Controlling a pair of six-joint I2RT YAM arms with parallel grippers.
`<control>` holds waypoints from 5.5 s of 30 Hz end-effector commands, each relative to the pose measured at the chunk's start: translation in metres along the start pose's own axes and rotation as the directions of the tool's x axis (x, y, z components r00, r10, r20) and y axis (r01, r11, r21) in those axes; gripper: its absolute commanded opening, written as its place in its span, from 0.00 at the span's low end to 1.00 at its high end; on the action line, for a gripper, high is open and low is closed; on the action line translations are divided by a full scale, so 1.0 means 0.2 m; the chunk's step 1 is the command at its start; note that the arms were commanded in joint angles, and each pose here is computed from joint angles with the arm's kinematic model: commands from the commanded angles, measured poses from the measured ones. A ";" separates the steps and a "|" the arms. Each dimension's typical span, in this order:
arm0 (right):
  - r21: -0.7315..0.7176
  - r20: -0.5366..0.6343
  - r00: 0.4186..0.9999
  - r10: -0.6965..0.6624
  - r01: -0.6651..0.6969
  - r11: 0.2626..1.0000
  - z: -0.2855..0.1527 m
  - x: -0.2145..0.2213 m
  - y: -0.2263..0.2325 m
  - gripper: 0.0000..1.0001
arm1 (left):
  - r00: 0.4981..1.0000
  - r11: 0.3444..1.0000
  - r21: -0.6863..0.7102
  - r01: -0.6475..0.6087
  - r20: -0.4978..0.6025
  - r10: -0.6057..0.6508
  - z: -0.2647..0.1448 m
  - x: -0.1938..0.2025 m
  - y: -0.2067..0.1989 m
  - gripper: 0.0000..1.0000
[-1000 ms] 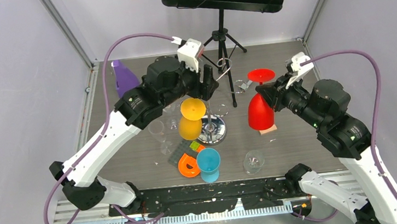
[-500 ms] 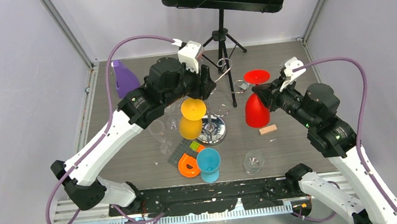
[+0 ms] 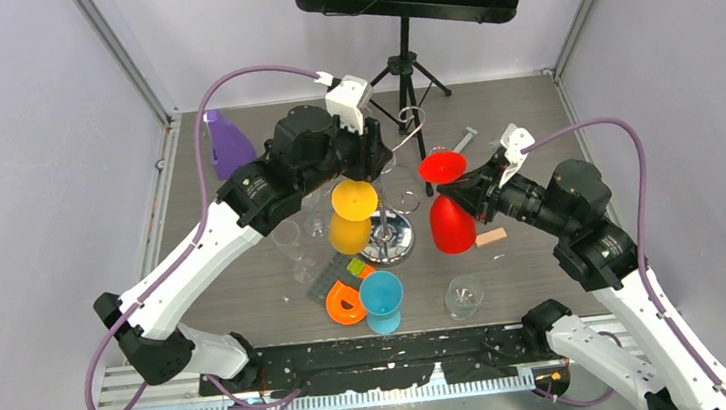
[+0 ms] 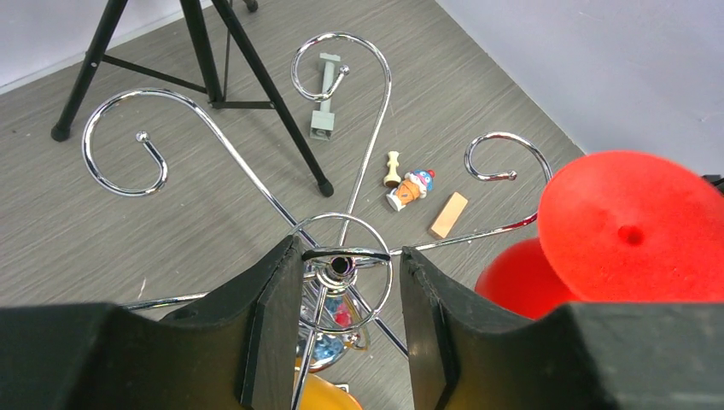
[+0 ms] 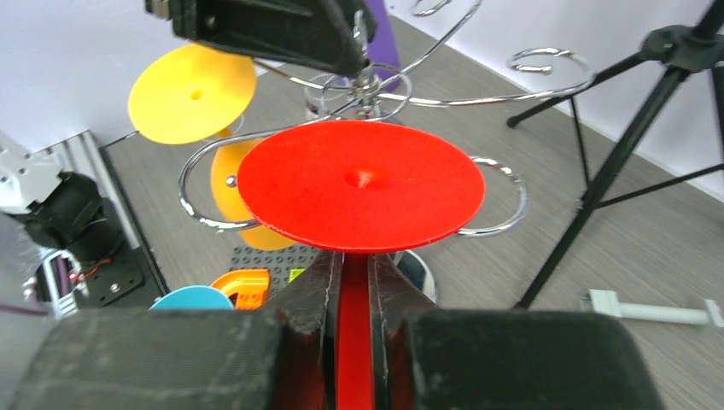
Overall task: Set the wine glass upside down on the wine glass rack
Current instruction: Turn the wine glass upside down at the wine rack.
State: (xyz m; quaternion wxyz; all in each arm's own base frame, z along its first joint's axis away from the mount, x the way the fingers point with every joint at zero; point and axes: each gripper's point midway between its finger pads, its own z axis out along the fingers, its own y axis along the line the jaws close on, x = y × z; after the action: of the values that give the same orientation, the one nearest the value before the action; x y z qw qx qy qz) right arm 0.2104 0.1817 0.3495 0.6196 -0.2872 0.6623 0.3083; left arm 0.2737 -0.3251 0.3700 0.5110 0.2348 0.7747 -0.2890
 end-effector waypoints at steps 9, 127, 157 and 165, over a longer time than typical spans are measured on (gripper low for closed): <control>-0.189 0.110 0.994 0.010 0.011 0.982 0.05 -0.03 0.14 0.05 | 1.000 1.000 0.026 0.012 0.027 -0.012 0.02 -0.02 -0.03 0.42; -0.560 0.377 0.910 0.170 0.078 0.825 0.13 -0.06 0.52 0.05 | 0.999 0.999 0.010 0.032 -0.013 -0.032 0.06 0.02 -0.01 0.25; -0.598 0.378 0.913 0.152 0.116 0.793 0.16 -0.10 0.55 0.05 | 0.999 0.999 0.022 0.043 -0.026 -0.043 0.07 0.03 -0.03 0.00; -0.670 0.398 0.903 0.162 0.166 0.723 0.05 -0.07 0.63 0.06 | 0.999 0.999 0.020 0.042 -0.024 -0.041 0.07 0.03 -0.03 0.00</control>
State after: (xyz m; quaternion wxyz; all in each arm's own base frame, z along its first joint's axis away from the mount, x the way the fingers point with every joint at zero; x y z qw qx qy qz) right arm 0.1543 0.2821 0.3270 0.5601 -0.3862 0.4520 0.5769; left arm 0.2764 -0.3359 0.3525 0.4847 0.2263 0.7899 -0.2999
